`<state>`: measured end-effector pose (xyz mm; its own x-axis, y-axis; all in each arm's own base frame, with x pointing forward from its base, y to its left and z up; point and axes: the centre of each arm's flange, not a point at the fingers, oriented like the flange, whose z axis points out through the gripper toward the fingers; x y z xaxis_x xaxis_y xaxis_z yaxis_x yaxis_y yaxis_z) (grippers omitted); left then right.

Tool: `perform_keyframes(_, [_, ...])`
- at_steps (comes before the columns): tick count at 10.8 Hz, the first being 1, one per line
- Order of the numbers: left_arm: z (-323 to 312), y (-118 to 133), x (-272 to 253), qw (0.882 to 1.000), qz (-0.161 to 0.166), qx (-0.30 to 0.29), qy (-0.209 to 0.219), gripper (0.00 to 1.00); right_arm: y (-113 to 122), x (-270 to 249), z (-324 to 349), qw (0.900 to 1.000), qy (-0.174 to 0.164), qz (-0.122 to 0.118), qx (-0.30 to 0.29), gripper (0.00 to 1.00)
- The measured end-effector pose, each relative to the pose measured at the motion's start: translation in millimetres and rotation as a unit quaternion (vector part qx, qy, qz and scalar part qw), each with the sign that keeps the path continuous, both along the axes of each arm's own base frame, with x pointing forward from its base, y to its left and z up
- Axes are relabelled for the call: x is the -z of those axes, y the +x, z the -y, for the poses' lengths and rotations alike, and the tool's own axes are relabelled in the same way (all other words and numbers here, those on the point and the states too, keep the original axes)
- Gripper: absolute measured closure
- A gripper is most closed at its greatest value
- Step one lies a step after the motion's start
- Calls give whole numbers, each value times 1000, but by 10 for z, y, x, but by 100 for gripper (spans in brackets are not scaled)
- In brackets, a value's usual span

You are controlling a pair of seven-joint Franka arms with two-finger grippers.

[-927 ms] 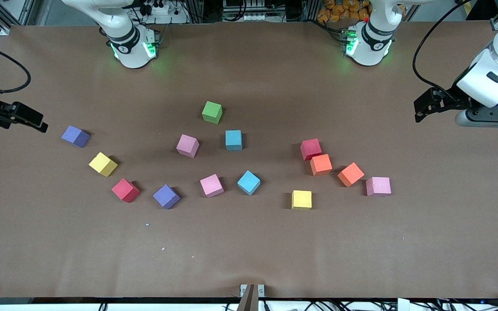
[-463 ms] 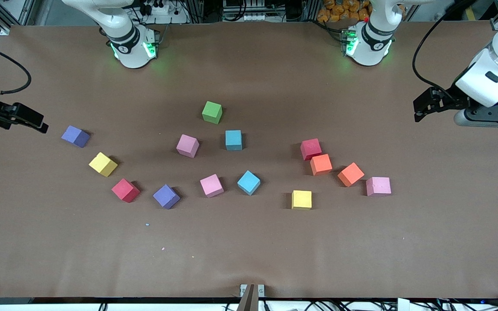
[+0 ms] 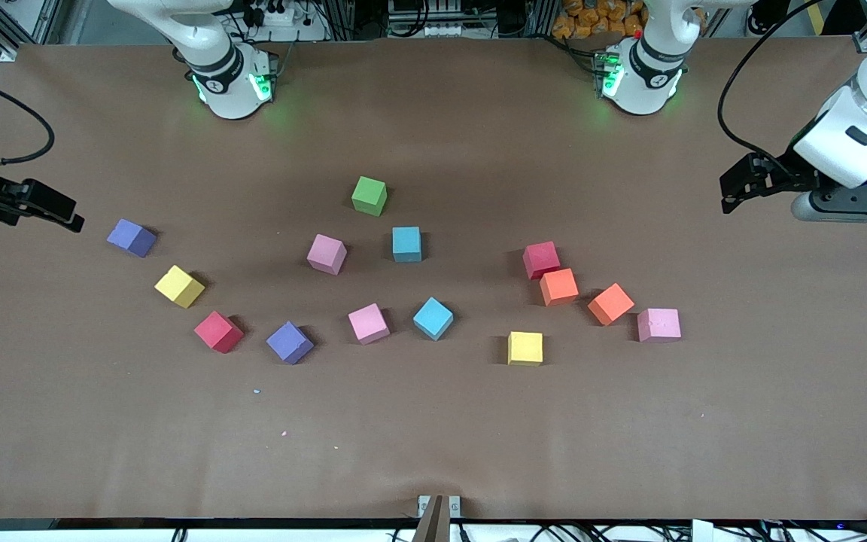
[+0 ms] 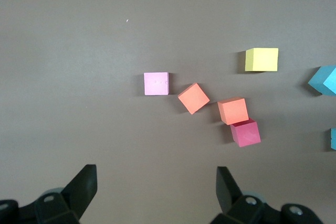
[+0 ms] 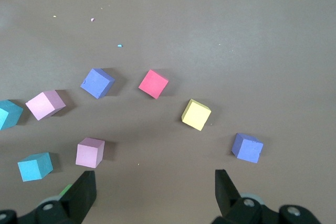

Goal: Arrange 11 blocks into digit 3

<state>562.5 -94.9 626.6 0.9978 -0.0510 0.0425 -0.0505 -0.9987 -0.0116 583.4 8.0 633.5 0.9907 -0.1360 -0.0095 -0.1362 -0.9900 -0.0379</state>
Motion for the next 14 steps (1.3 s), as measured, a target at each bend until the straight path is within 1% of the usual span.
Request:
perform_keyframes(1, [-23, 33, 84, 1000, -8, -6, 1, 0, 0, 0, 0, 1000, 0, 0, 0, 0])
perform_keyframes(2, [-14, 95, 257, 1000, -24, -12, 2, 0, 1, 0, 0, 1000, 0, 0, 0, 0])
perform_keyframes(4, [105, 271, 833, 997, -72, -19, 8, 0, 1, 0, -4, 1000, 0, 0, 0, 0])
perform_keyframes(5, [192, 351, 1141, 996, -90, -26, 11, 0, 2, 1, -1, 1000, 0, 0, 0, 0])
perform_keyframes(6, [261, 419, 1428, 995, -93, -37, 10, 0, 2, 1, 2, 1000, 0, 0, 0, 0])
perform_keyframes(7, [307, 458, 1707, 995, -87, -52, 7, 0, 2, 1, 3, 1000, 0, 0, 0, 0])
perform_keyframes(8, [339, 451, 1976, 995, -80, -64, 5, 0, 2, 1, 2, 1000, 0, 0, 0, 0])
perform_keyframes(10, [409, 340, 2498, 993, -73, -95, 2, 0, 3, 2, 2, 1000, 0, 0, 0, 0])
perform_keyframes(12, [508, 213, 2977, 985, -71, -156, 1, 0, 3, 2, 1, 1000, 0, 0, 0, 0])
perform_keyframes(14, [632, 165, 3258, 976, -75, -206, 4, 0, 3, 2, 1, 1000, 0, 0, 0, 0])
